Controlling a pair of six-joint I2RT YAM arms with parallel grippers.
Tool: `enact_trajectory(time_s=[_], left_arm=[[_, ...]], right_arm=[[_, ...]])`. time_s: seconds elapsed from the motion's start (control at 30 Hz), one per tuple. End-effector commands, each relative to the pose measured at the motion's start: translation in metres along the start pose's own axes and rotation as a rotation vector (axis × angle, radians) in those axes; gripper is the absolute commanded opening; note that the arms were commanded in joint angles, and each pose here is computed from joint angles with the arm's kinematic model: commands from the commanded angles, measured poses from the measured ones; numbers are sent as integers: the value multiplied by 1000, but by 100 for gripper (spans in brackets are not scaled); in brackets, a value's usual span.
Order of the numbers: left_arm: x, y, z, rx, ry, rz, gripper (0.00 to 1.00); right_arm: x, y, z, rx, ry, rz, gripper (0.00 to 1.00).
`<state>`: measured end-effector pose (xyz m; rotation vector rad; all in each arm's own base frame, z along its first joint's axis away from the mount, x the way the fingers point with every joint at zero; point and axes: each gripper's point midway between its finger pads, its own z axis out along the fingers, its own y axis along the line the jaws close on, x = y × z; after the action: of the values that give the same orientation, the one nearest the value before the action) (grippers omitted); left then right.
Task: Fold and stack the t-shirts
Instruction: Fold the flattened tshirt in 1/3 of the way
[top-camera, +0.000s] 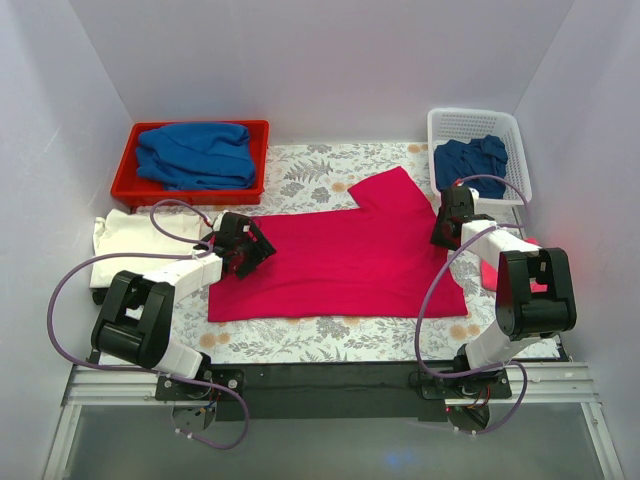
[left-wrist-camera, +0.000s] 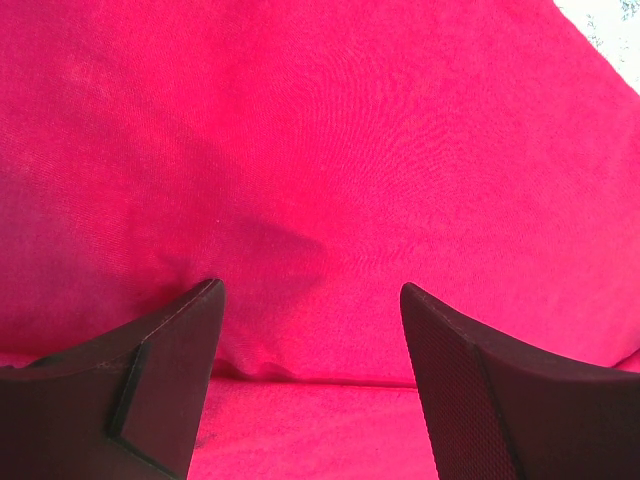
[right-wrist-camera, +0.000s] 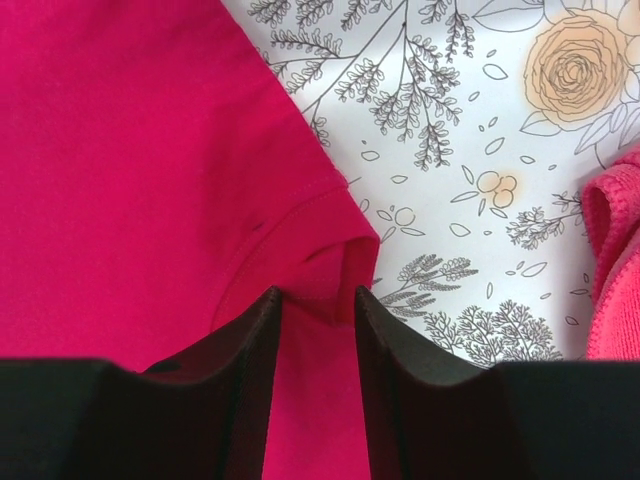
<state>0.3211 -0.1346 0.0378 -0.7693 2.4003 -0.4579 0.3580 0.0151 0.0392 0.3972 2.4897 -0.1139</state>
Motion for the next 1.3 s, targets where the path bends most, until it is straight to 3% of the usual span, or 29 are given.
enact_trajectory(time_s=[0.0, 0.17, 0.27, 0.3, 0.33, 0.77, 0.93, 1.13, 1.27], left_arm=[[3, 8, -2, -29, 12, 16, 70], [1, 9, -4, -34, 4, 19, 70], [0, 9, -5, -33, -1, 19, 70], [0, 9, -5, -34, 0, 19, 70], [0, 10, -5, -36, 0, 19, 70], [-2, 5, -6, -24, -3, 15, 70], [-4, 0, -8, -8, -6, 17, 70], [-10, -15, -13, 45, -12, 28, 70], [-13, -27, -14, 81, -8, 24, 70]], right_arm=[[-12, 11, 4, -46, -34, 17, 41], [-4, 16, 15, -62, 1, 14, 36], [-2, 16, 15, -64, 8, 14, 20], [-2, 16, 15, -63, 7, 18, 7], [-3, 15, 13, -63, 2, 21, 1], [5, -4, -66, -92, -81, 36, 1], [31, -13, -88, -110, -35, 41, 1], [68, -24, -107, -106, 22, 139, 1], [73, -39, -120, -49, -16, 244, 1]])
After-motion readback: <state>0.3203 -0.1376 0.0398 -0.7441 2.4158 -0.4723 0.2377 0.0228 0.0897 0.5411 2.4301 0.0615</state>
